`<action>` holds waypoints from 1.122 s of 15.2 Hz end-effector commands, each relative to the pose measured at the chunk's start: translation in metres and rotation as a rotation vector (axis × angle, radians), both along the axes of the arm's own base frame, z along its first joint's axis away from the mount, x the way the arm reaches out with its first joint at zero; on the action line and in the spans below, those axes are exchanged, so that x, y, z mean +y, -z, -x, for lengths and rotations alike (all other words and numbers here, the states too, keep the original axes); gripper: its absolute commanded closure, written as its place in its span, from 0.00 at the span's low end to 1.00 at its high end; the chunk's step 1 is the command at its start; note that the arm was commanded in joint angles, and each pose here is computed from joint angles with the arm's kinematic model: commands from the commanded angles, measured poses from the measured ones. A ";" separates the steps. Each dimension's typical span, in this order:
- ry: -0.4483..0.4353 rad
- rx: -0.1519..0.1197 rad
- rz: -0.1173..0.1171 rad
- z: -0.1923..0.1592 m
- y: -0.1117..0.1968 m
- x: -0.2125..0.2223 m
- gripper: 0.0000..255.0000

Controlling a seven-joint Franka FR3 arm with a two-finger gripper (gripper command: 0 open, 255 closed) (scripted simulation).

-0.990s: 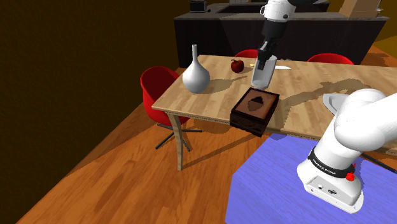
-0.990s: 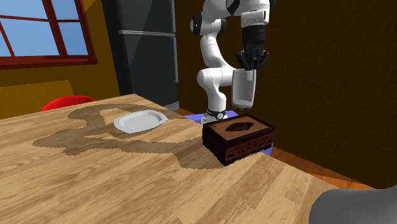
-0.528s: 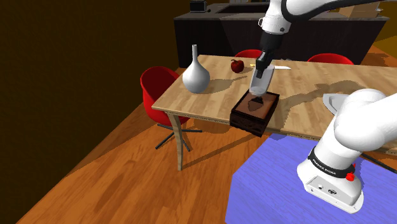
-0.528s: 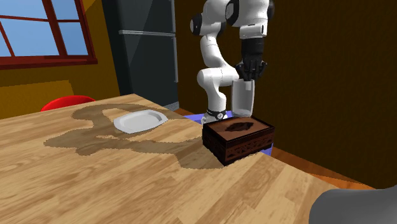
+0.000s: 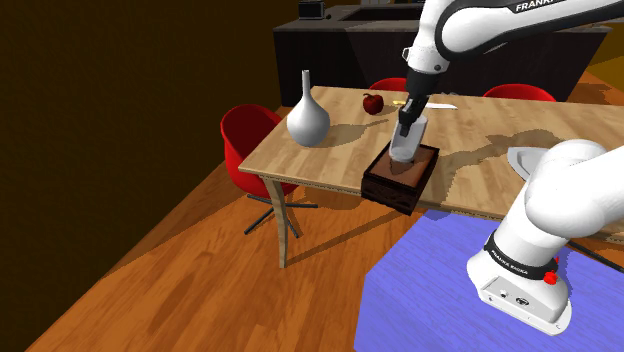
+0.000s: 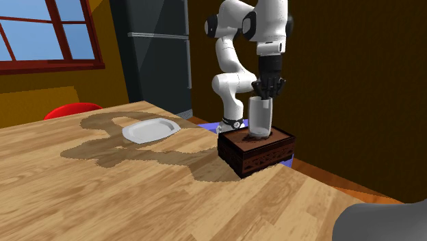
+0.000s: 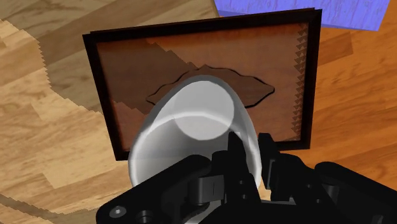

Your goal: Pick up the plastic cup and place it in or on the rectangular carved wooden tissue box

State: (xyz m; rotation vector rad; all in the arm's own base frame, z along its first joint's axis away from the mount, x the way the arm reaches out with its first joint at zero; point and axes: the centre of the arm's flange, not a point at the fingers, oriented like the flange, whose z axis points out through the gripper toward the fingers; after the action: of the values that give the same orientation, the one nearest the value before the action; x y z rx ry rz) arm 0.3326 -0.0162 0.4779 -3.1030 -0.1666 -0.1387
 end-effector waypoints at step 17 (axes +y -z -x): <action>0.000 -0.001 0.000 0.005 -0.046 -0.002 0.00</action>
State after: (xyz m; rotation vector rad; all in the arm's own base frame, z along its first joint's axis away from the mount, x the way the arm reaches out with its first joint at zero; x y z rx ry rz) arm 0.3252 -0.0150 0.5159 -3.1028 -0.1672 -0.1442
